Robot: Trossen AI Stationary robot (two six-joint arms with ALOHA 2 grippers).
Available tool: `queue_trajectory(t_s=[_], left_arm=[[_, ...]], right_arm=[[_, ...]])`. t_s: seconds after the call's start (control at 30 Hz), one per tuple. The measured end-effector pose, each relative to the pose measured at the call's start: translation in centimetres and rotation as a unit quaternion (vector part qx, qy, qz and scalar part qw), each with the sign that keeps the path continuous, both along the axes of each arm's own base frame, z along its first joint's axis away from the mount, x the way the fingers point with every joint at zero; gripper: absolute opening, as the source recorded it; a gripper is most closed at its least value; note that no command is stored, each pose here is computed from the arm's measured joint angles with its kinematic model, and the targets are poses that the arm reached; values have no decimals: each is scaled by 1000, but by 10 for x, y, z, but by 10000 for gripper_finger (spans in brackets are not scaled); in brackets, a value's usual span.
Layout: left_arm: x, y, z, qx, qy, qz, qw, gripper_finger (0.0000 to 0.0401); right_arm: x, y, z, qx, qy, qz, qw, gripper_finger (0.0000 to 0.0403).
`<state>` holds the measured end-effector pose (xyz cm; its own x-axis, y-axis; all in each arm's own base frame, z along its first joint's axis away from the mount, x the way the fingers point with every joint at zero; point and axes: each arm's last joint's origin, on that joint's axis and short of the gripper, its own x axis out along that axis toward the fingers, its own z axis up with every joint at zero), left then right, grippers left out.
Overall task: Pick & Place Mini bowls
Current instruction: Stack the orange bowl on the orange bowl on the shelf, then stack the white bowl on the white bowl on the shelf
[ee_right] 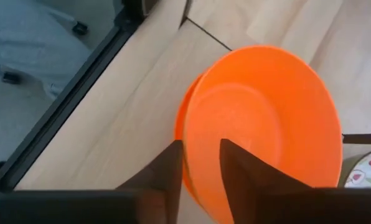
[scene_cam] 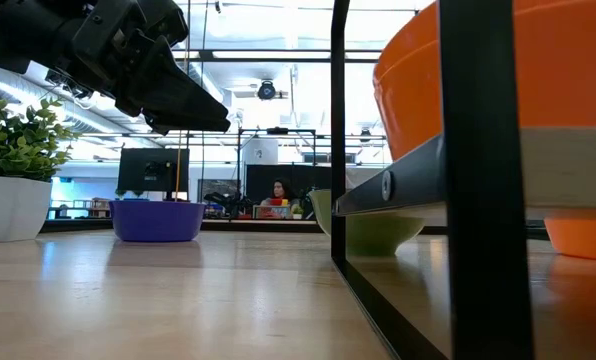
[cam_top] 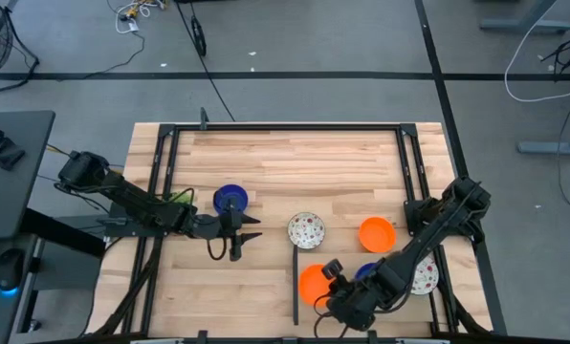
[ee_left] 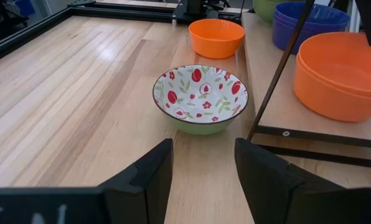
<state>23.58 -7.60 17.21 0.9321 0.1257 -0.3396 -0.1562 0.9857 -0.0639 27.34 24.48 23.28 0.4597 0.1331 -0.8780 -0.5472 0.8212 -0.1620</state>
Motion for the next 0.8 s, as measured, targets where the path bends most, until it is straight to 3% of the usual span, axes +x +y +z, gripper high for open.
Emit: queue_trajectory(t_s=[0.2, 0.33, 0.47, 0.63, 0.73, 0.8], left_arm=[[0, 0, 0, 0, 1, 0, 1000, 177], [0, 0, 0, 0, 1, 0, 1000, 177], [0, 0, 0, 0, 1, 0, 1000, 177], [-1, -4, 0, -1, 2, -12, 1000, 177], [-2, -6, 0, -1, 1, -15, 1000, 177], [-2, -6, 0, 1, 0, -12, 1000, 177]], right_arm=[[4, 2, 2, 12, -20, 15, 1000, 173], [6, 6, 5, 36, -32, 24, 999, 185], [6, 3, -2, 58, -51, 15, 997, 172], [-3, -7, -22, 133, -131, 8, 982, 143], [-14, -18, -26, 177, -197, -6, 964, 125], [-21, -27, -22, 192, -271, -14, 943, 114]])
